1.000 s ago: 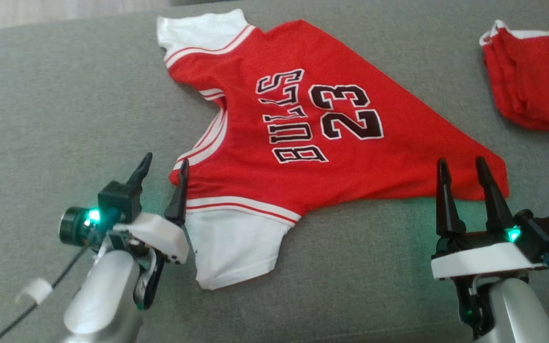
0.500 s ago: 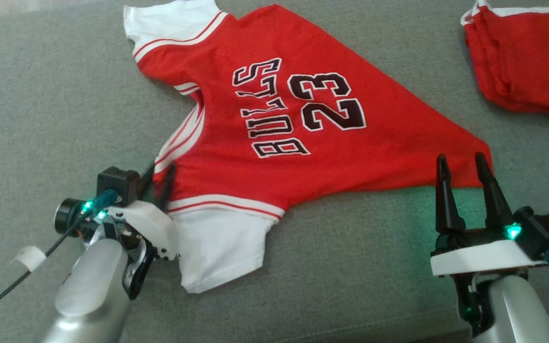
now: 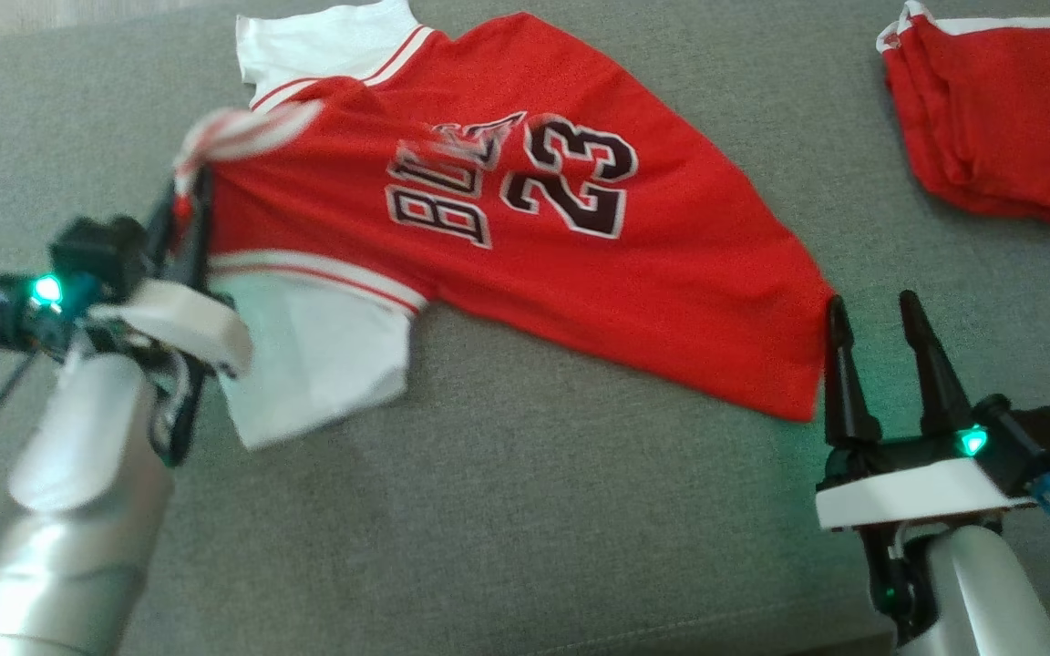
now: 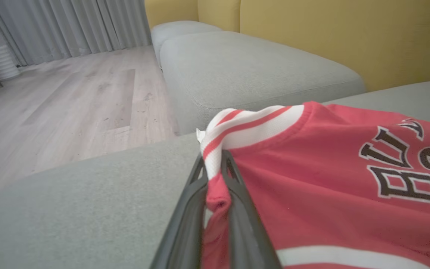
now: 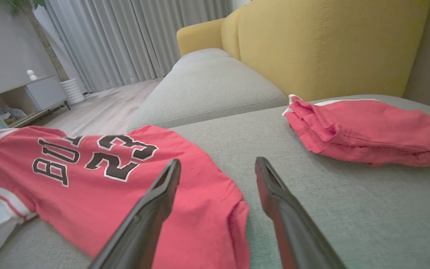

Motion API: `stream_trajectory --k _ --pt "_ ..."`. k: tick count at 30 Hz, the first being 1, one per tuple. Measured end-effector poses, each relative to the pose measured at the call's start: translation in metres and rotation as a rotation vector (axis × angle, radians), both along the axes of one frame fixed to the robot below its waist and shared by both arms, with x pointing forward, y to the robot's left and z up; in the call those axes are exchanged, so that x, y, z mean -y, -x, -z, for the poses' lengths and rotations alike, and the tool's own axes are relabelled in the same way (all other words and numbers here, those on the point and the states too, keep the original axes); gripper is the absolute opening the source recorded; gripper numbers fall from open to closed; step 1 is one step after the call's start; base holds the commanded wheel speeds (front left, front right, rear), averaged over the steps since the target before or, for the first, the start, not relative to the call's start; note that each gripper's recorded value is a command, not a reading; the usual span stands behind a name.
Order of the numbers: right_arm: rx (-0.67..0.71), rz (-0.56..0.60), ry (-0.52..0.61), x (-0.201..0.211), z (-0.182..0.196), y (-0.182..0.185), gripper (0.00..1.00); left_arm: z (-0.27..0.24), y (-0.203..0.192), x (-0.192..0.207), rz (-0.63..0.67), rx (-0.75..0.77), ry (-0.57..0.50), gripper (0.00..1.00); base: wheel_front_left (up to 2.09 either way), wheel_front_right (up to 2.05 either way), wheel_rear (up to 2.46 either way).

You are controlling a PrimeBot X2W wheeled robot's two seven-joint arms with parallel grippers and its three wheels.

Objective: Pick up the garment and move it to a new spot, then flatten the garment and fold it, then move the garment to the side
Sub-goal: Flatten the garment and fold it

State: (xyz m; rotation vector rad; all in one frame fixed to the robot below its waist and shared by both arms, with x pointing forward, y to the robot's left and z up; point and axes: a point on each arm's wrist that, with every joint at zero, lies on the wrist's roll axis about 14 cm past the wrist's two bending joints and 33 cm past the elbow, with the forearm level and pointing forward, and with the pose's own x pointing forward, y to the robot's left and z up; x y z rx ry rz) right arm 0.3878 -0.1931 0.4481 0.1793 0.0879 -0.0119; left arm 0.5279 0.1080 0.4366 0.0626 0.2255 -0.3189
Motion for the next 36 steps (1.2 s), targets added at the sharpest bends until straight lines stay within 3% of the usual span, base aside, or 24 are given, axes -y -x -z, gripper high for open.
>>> stream_trajectory --k 4,5,6,7,18,36 --pt "-0.001 -0.025 -0.005 -0.008 0.001 -0.002 1.00 -0.006 -0.012 -0.016 -0.031 0.010 -0.029 0.00 0.00 0.00 0.00" --pt "-0.002 -0.026 -0.005 -0.009 0.001 -0.002 1.00 -0.004 -0.012 -0.018 -0.036 0.003 -0.033 0.18 0.00 0.00 0.00" --pt "-0.002 -0.028 -0.005 -0.009 0.001 -0.003 1.00 -0.001 -0.012 -0.020 -0.041 -0.004 -0.037 0.67 0.00 0.00 0.00" --pt "-0.002 -0.029 -0.005 -0.010 0.002 -0.004 1.00 0.001 -0.011 -0.022 -0.044 -0.006 -0.038 1.00 0.00 0.00 0.00" --pt "0.043 -0.052 -0.011 -0.017 -0.012 -0.014 1.00 -0.030 -0.002 -0.038 -0.118 0.131 0.031 1.00 0.00 0.00 0.00" --pt "0.119 -0.135 -0.015 -0.046 -0.038 -0.015 1.00 -0.044 0.122 -0.051 -0.240 0.194 0.087 1.00 0.00 0.00 0.00"
